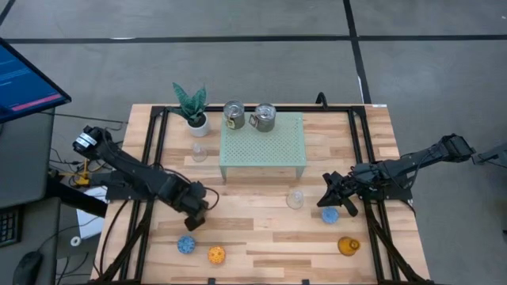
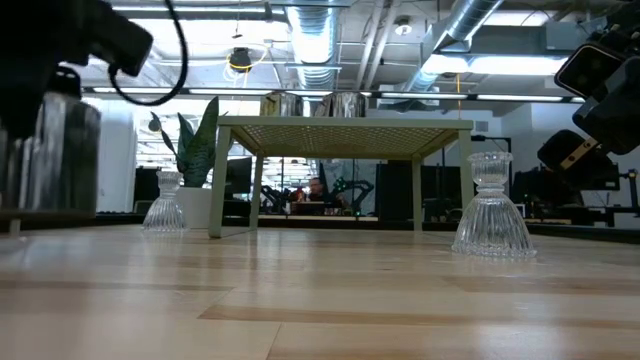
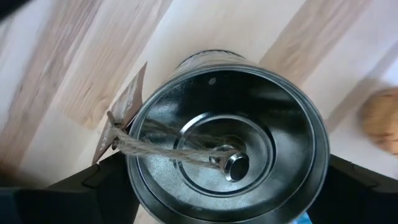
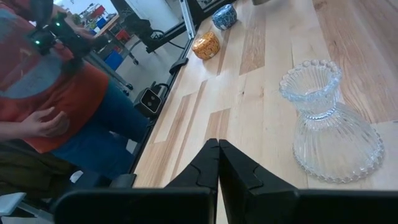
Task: Pick & Place candle stick holders
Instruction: Put the silver scented candle can on the shelf
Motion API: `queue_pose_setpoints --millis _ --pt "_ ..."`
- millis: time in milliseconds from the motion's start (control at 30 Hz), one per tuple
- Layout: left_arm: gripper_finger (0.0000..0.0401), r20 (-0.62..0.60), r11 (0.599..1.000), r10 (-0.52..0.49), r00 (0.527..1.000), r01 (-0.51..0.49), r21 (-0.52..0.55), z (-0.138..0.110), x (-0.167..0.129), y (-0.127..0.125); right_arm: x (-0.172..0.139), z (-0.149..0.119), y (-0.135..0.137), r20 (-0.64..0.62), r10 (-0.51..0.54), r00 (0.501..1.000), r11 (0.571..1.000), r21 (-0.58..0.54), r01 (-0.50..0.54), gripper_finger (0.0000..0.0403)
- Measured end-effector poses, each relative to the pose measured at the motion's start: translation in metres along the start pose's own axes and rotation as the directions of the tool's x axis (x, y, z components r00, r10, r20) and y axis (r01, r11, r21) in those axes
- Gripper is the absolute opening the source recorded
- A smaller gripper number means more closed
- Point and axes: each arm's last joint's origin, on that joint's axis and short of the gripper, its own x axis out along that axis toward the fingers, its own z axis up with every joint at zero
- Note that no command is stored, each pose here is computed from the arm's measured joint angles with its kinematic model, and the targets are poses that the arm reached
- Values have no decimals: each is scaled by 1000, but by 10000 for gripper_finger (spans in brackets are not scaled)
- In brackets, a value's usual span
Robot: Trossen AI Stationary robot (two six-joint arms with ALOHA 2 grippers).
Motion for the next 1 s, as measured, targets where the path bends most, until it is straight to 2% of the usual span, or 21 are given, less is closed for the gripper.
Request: queue_pose_setpoints --millis 333,633,800,1000 --pt "344 81 991 -132 988 135 -23 23 -41 -14 0 0 0 0 0 1000 1000 0 0 0" --pt "345 186 954 -287 940 298 -34 41 -95 -27 0 0 0 0 0 1000 1000 0 0 0" --pt "347 255 935 -315 914 345 -79 59 -114 -20 0 0 0 0 0 1000 1000 0 0 0" --pt "347 345 923 -289 893 356 -146 87 -128 1 0 0 0 0 0 1000 1000 0 0 0"
